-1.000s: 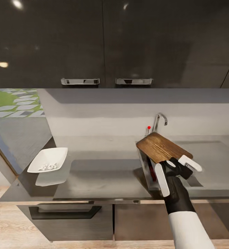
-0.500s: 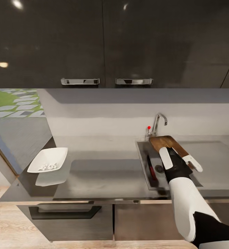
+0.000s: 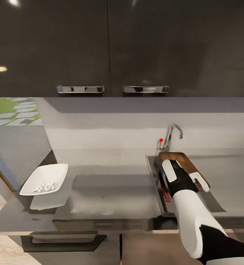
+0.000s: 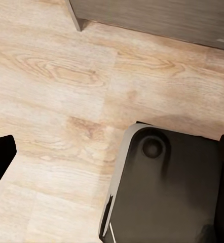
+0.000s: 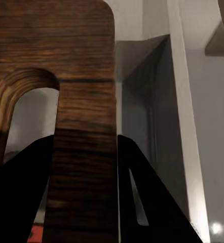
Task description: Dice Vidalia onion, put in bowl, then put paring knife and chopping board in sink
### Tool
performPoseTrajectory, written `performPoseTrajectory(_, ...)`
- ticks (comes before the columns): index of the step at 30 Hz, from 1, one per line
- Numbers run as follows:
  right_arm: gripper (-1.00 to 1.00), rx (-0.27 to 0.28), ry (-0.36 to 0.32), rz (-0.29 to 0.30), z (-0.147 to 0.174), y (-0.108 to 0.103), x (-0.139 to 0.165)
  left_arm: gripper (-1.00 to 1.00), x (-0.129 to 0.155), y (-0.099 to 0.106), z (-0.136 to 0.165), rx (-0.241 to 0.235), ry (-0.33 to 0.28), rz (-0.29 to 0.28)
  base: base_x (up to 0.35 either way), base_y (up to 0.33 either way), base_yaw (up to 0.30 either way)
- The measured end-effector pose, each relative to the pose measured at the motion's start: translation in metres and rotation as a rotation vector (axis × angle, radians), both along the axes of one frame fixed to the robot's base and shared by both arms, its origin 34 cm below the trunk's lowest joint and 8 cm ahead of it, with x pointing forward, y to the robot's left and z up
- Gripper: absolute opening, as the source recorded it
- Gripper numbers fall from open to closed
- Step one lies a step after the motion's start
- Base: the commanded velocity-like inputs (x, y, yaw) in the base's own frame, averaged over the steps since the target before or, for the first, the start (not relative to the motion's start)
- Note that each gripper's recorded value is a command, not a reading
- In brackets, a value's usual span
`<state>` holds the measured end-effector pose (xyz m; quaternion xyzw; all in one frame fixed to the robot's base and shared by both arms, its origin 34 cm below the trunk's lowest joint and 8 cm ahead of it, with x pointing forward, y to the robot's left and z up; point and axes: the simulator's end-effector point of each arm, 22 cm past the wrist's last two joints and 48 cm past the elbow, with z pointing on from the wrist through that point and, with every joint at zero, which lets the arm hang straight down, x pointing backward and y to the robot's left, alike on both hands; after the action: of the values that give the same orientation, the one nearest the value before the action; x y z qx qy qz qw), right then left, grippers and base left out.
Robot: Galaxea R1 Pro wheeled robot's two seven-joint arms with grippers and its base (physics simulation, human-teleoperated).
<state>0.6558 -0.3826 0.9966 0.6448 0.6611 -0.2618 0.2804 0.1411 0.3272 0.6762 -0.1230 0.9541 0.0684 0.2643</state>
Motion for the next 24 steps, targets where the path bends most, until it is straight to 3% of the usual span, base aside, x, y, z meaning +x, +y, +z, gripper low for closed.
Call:
performPoseTrajectory(12, -1.00, 0.006, 0.082, 0.002, -0.038, 0.011, -0.015, 1.00, -0.005, 0.000, 0.000, 0.000, 0.015, 0.000, 0.010, 0.000, 0.000)
performPoseTrajectory(24, -1.00, 0.006, 0.107, 0.006, -0.051, 0.012, -0.017, 1.00, -0.011, 0.000, -0.001, 0.000, 0.033, 0.000, 0.151, 0.000, 0.038)
